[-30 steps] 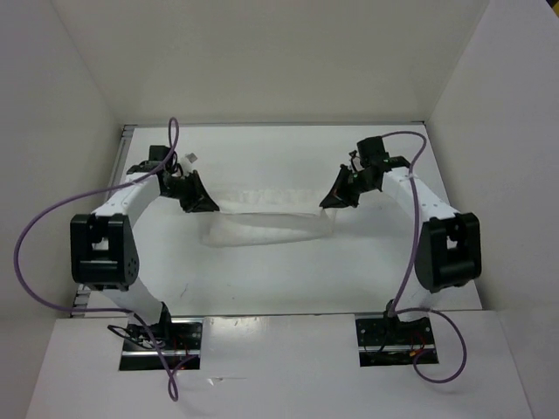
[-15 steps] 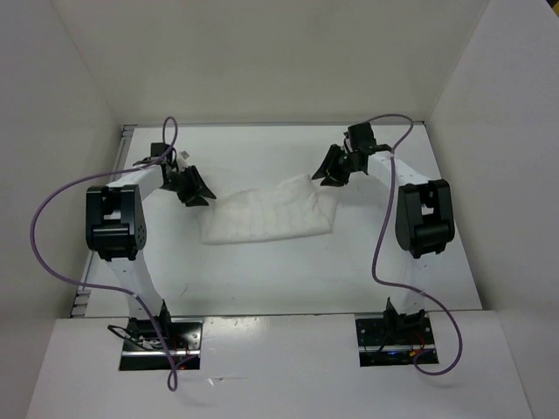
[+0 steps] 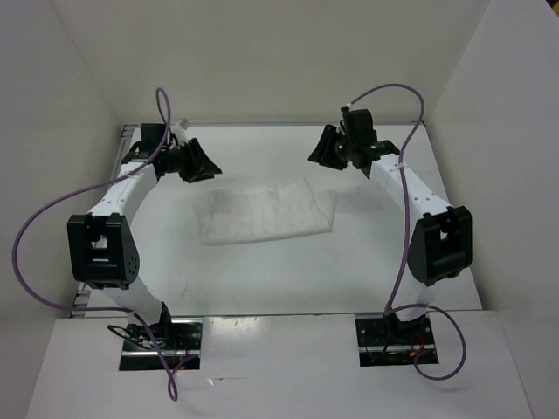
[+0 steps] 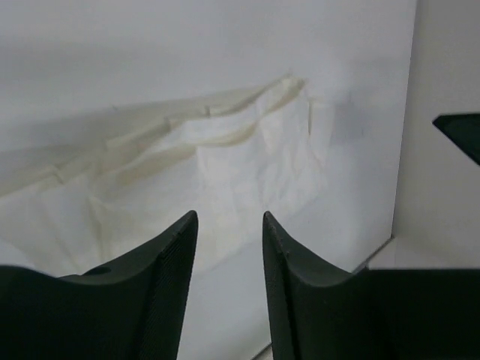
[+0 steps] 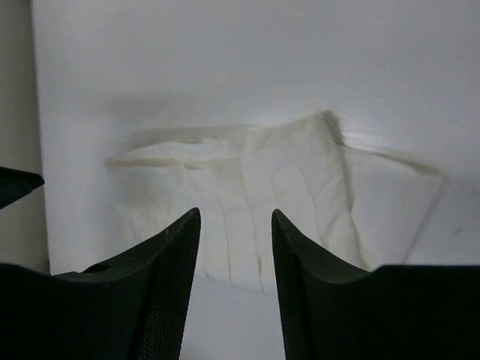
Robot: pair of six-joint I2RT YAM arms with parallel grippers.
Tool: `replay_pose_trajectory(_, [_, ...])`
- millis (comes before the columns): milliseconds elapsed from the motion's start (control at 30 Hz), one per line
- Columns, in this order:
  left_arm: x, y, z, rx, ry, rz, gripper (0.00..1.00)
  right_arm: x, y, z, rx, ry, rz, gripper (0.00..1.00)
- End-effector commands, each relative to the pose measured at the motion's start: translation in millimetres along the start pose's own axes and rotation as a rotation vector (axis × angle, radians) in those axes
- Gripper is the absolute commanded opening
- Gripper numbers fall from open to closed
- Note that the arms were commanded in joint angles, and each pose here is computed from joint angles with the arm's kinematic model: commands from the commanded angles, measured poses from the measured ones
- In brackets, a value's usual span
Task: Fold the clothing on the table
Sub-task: Fold the skirt
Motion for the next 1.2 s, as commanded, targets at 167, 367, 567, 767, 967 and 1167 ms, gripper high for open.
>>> replay_pose_trajectory(167, [13.9, -82.1, 54.7, 0.328, -0.082, -0.028, 0.42, -76.5, -64.9, 2.0, 0.134, -0.364, 0.084, 0.53])
replay_pose_trajectory(367, [33.5, -70.1, 102.7, 0.326, -0.022, -0.039, 0.4, -104.4, -81.8, 20.5, 0.218, -0.459, 0.084, 0.59])
replay_pose_trajectory(567, [62.3, -95.9, 134.3, 0.409, 0.043, -0.105, 0.4, -122.9, -95.6, 36.9, 0.306, -0.408, 0.134, 0.62])
replay_pose_trajectory(767, [62.4, -107.7, 139.4, 0.435, 0.051, -0.102, 0.4, -141.8, -106.3, 48.6, 0.382, -0.329, 0.2, 0.66])
replay_pose_trajectory(967, [59.3, -110.1, 138.8, 0.438, 0.056, -0.094, 0.4, -145.9, -103.1, 59.1, 0.397, -0.197, 0.24, 0.7])
replay_pose_trajectory(1167, [59.3, -114.3, 141.9, 0.449, 0.064, -0.09, 0.4, -149.6, -111.0, 81.0, 0.471, -0.107, 0.271, 0.68])
Point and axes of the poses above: each gripper's point midway between its finger pads, its own z axis out along the fingers, its own x axis along the line the jaws close on, y = z × x, the point moved 8 cm from there along -z, back along the fingers, and after that the axes turned 9 degrees about z, right-handed, at the moved point
